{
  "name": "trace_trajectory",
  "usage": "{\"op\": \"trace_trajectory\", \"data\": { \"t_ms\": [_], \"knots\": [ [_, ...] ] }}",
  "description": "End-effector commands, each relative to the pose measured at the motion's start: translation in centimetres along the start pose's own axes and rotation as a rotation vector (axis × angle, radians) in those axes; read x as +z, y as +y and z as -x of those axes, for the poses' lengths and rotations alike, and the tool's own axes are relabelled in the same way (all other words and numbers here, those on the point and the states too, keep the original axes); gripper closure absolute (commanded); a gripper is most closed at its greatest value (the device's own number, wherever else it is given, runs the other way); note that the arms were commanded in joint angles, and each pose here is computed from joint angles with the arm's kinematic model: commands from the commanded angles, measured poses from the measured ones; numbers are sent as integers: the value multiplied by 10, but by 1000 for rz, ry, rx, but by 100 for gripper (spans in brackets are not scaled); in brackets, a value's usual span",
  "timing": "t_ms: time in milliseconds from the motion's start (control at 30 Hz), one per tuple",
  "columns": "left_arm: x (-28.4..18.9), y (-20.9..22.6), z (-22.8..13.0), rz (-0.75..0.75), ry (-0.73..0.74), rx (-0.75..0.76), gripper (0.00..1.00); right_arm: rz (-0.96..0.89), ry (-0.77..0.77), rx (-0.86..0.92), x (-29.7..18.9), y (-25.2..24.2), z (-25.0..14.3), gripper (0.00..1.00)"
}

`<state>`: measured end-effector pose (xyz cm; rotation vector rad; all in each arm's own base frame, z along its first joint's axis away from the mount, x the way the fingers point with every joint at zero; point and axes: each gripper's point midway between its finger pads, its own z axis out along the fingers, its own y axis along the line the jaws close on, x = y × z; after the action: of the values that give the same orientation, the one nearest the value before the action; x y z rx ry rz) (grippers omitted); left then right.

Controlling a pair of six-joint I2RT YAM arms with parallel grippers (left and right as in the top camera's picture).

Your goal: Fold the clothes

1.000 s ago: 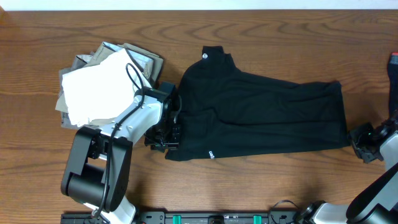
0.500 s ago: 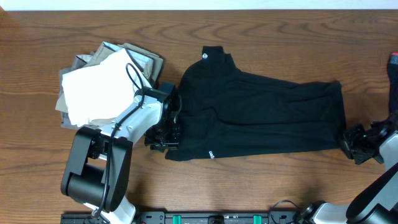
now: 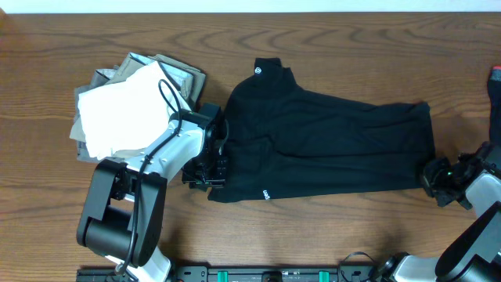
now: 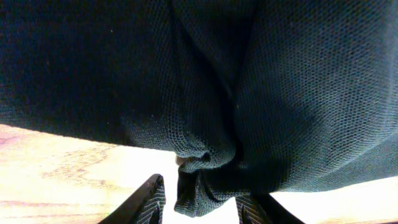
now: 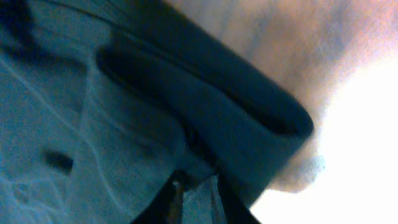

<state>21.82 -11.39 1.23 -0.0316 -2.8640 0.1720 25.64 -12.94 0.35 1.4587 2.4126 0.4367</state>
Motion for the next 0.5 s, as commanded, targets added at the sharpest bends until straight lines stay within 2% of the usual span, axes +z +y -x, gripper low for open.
{"op": "trace_trajectory", "data": {
  "t_ms": [0,67,467],
  "knots": [
    [0,3,1,10,-5,4,61,99,9,-11,-2,20,-1,95],
    [0,3,1,11,-5,4,61,148,3,-19,-4,29,3,99],
    [0,3,1,11,-5,4,61,337,-75,-83,-16,69,27,99]
  ]
}}
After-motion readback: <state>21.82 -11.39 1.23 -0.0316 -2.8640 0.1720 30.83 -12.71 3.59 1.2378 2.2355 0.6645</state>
